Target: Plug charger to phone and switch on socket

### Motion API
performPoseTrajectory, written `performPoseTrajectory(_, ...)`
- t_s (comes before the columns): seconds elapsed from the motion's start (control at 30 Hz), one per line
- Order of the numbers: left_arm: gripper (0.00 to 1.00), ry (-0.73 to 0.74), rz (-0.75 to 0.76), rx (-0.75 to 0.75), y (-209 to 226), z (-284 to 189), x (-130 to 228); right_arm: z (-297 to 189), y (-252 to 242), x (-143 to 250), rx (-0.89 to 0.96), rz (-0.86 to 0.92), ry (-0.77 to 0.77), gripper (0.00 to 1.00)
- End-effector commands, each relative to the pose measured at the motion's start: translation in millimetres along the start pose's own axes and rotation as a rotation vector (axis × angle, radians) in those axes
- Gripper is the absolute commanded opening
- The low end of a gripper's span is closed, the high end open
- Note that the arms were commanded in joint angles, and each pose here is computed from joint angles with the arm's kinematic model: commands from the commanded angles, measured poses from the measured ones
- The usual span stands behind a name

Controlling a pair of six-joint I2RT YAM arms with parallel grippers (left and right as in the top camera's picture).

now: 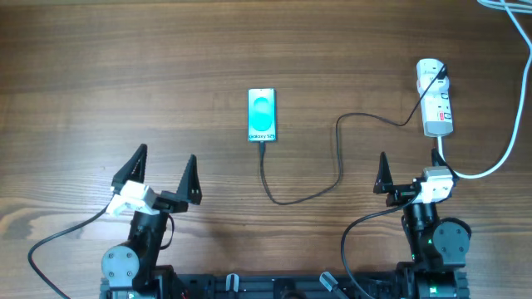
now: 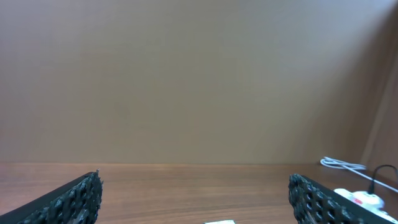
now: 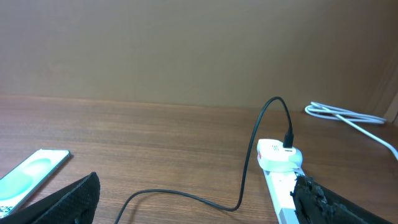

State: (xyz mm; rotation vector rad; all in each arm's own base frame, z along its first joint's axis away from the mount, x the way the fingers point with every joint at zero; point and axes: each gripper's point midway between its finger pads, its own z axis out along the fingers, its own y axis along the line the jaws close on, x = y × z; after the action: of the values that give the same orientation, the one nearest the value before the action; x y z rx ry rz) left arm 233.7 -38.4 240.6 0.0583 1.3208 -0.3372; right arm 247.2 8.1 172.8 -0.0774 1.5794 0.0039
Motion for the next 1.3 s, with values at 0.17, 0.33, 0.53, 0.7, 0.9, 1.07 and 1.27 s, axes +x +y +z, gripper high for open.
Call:
performPoseTrajectory(0.17,1.0,0.069,-0.006,-0.142,28,-4,21,-1,-3,-2,0.014,-0.006,-0.011,1.0)
performPoseTrajectory(0.33,1.0,0.164,-0.024,-0.218,42,-9,46,-1,-3,-2,0.014,-0.006,-0.011,1.0)
performPoseTrajectory(0.53,1.0,0.278,-0.025,-0.306,58,-20,73,-1,-3,-2,0.014,-0.006,-0.011,1.0)
performPoseTrajectory(0.7,1.0,0.295,0.071,-0.286,56,-20,74,-1,-3,-2,0.014,-0.006,-0.011,1.0)
performPoseTrajectory(0.9,1.0,0.304,0.131,-0.285,57,-20,74,-1,-3,-2,0.013,-0.006,-0.01,1.0)
performPoseTrajectory(1.07,1.0,0.304,0.131,-0.285,57,-20,74,-1,-3,-2,0.014,-0.006,-0.01,1.0)
performPoseTrajectory(1.27,1.0,0.304,0.131,-0.285,57,-20,74,-1,-3,-2,0.013,-0.006,-0.01,1.0)
